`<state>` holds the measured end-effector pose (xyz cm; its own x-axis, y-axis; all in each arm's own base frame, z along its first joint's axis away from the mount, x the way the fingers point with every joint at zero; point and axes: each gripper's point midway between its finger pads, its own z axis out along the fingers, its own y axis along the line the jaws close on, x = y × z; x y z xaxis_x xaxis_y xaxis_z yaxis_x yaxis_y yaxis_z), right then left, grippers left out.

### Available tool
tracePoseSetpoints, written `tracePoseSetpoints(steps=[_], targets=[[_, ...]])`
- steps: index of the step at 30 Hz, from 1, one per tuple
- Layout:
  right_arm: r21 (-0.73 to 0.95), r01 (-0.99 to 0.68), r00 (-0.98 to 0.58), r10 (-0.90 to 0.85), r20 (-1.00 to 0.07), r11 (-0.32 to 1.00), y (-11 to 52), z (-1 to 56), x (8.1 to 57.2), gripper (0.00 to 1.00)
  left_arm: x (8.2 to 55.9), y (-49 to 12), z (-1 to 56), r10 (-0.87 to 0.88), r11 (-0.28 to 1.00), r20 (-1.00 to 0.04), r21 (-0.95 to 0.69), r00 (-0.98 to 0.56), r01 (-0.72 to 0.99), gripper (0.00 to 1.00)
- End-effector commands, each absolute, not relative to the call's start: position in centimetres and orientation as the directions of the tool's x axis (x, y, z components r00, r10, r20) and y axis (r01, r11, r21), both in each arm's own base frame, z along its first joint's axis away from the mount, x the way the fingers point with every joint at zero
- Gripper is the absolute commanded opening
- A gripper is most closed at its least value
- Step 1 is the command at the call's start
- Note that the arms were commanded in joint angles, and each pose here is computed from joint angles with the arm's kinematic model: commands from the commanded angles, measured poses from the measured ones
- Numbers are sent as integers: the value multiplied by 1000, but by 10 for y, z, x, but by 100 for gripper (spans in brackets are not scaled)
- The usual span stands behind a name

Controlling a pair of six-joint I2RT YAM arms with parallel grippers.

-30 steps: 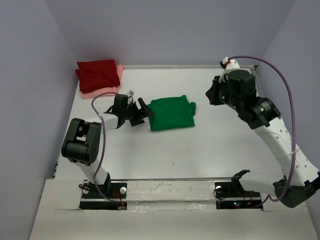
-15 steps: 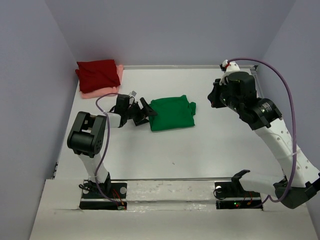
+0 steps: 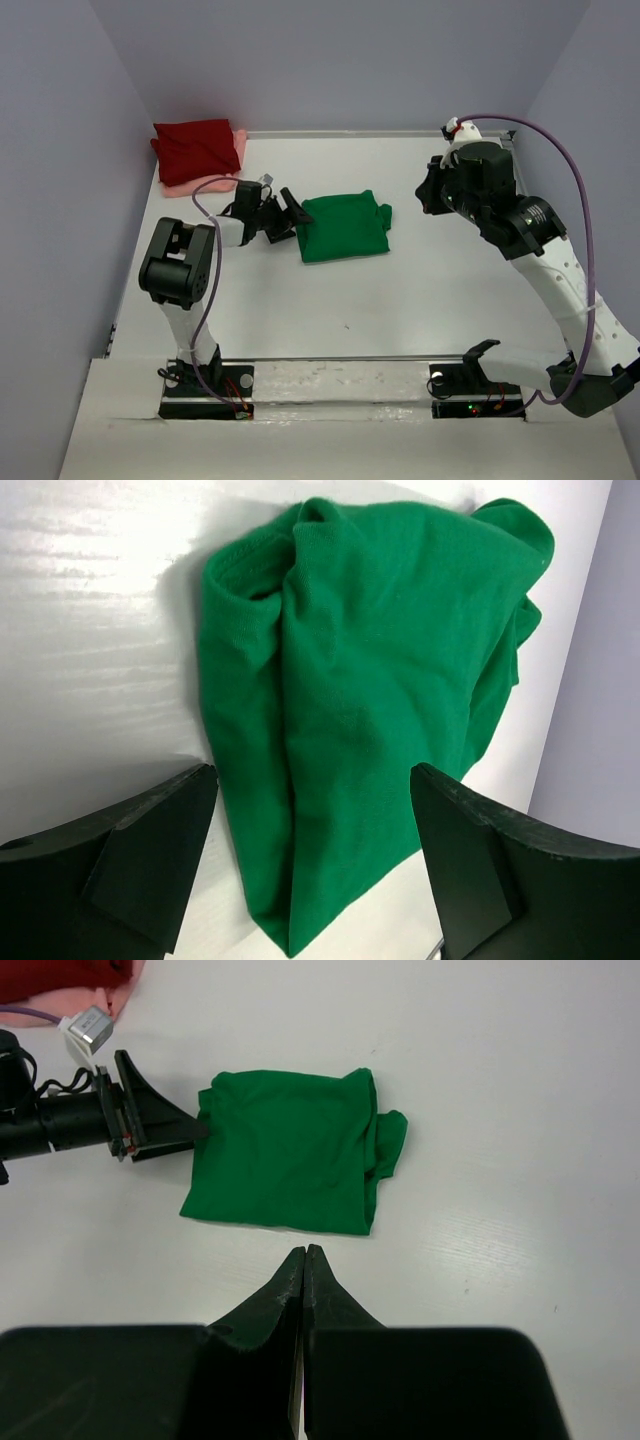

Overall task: Fold and stack the t-shirts
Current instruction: Put the neatly folded tshirt into the corner of the board with the left arm

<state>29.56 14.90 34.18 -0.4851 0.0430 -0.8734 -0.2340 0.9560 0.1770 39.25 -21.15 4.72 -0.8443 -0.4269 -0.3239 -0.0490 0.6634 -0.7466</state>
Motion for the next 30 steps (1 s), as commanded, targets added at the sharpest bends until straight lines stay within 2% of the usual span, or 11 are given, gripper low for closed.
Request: tracePoseSetpoints(steps=[1,12,17,26,27,28,30], targets=[[192,-258,-427,66,-902,947,149,369,291,0,384,-210,14,-402,710,-287,-697,-870,-99,93],[191,-241,-433,71,-899,951,148,365,292,0,375,-255,14,-338,693,-265,-720,-903,-49,93],[193,-241,-431,73,-900,951,147,366,292,0,370,-266,20,-323,688,-272,-725,-906,-28,88],[193,-234,-424,78,-902,953,145,367,291,0,373,-258,16,-335,707,-270,-706,-903,-51,66],[188,-235,-422,74,-903,954,144,368,290,0,374,-258,16,-337,707,-270,-706,-902,-53,58],[187,-231,-420,75,-904,955,143,368,290,0,374,-258,15,-338,707,-268,-705,-902,-55,55],[182,-234,-417,70,-906,955,142,369,289,0,376,-259,12,-339,708,-265,-704,-903,-59,54]])
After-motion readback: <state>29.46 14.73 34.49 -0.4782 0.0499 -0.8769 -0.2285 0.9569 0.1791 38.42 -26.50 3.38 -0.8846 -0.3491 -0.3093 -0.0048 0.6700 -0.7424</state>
